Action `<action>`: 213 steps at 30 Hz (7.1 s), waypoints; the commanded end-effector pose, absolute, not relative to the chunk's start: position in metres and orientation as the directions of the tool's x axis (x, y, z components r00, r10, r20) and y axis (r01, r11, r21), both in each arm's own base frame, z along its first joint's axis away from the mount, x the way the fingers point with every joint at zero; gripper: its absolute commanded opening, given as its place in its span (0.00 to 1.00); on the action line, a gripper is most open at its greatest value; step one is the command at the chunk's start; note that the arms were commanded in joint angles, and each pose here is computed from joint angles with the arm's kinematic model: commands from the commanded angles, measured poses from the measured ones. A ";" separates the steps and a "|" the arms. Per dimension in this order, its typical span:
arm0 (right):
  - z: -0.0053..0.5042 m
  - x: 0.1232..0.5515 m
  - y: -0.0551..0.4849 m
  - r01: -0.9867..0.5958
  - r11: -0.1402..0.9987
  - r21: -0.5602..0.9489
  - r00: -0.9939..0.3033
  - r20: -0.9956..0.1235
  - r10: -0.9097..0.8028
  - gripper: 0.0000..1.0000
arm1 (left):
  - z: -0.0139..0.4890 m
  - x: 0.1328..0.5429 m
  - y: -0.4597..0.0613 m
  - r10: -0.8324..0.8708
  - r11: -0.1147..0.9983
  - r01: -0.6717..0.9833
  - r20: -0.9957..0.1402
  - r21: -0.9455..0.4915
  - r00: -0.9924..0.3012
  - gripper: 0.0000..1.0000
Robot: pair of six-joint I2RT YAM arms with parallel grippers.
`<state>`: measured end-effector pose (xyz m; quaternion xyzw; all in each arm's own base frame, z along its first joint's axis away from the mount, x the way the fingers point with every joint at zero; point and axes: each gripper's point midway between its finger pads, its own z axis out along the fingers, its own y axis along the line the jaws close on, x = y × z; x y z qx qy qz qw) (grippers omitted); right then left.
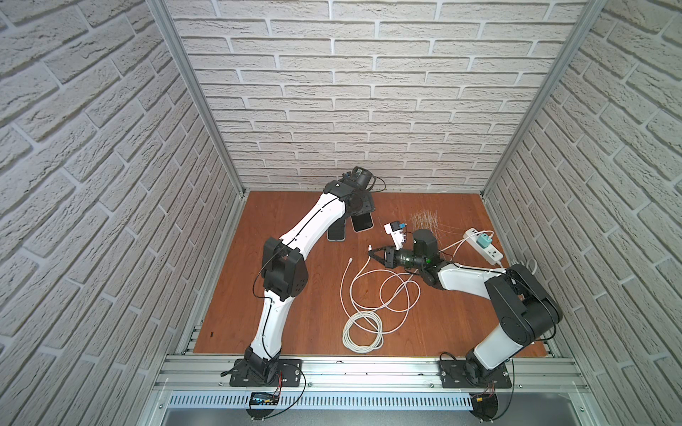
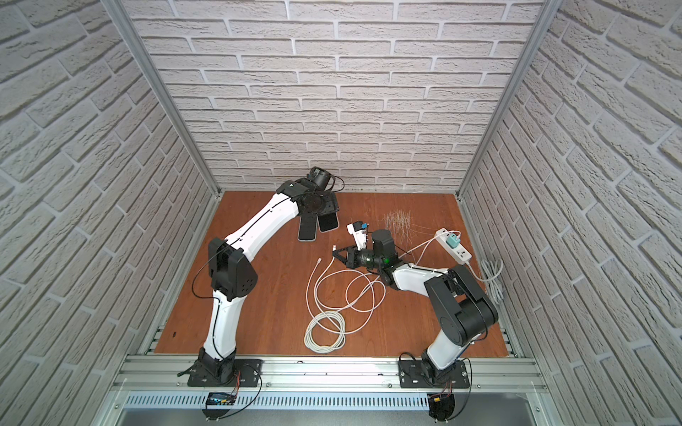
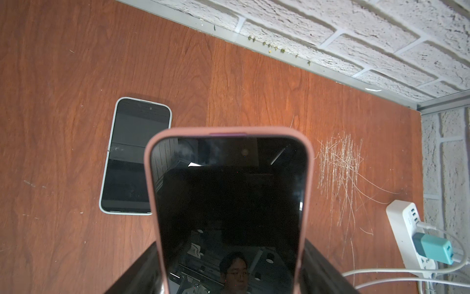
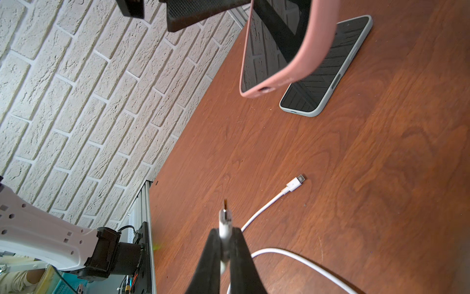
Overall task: Plug the charging cable into the phone
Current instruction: Insert the charging cable into the phone, then place the phone at the center of the board.
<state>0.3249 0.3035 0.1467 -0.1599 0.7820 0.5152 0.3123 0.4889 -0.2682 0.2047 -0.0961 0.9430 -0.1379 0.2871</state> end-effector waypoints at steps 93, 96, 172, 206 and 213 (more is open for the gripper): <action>0.170 0.377 0.311 -0.630 0.377 0.679 -0.688 -0.713 0.134 0.03 | 0.242 0.466 -0.294 -0.105 0.939 0.115 -0.590 -0.325 -0.801 0.40; 0.170 0.377 0.310 -0.629 0.377 0.680 -0.690 -0.712 0.133 0.03 | 0.239 0.462 -0.294 -0.095 0.940 0.121 -0.586 -0.318 -0.804 0.40; 0.185 0.376 0.286 -0.632 0.392 0.668 -0.642 -0.735 0.218 0.03 | 0.148 0.383 -0.315 0.077 0.955 0.176 -0.375 -0.237 -0.924 0.38; 0.184 0.278 0.224 -0.521 0.529 0.670 -0.678 -0.701 0.219 0.57 | 0.139 0.453 -0.313 0.352 0.887 0.435 -0.387 -0.151 -0.852 0.39; 0.197 0.240 0.204 -0.525 0.515 0.677 -0.652 -0.709 0.267 0.59 | 0.117 0.442 -0.340 0.573 0.771 0.633 -0.350 -0.077 -0.741 0.38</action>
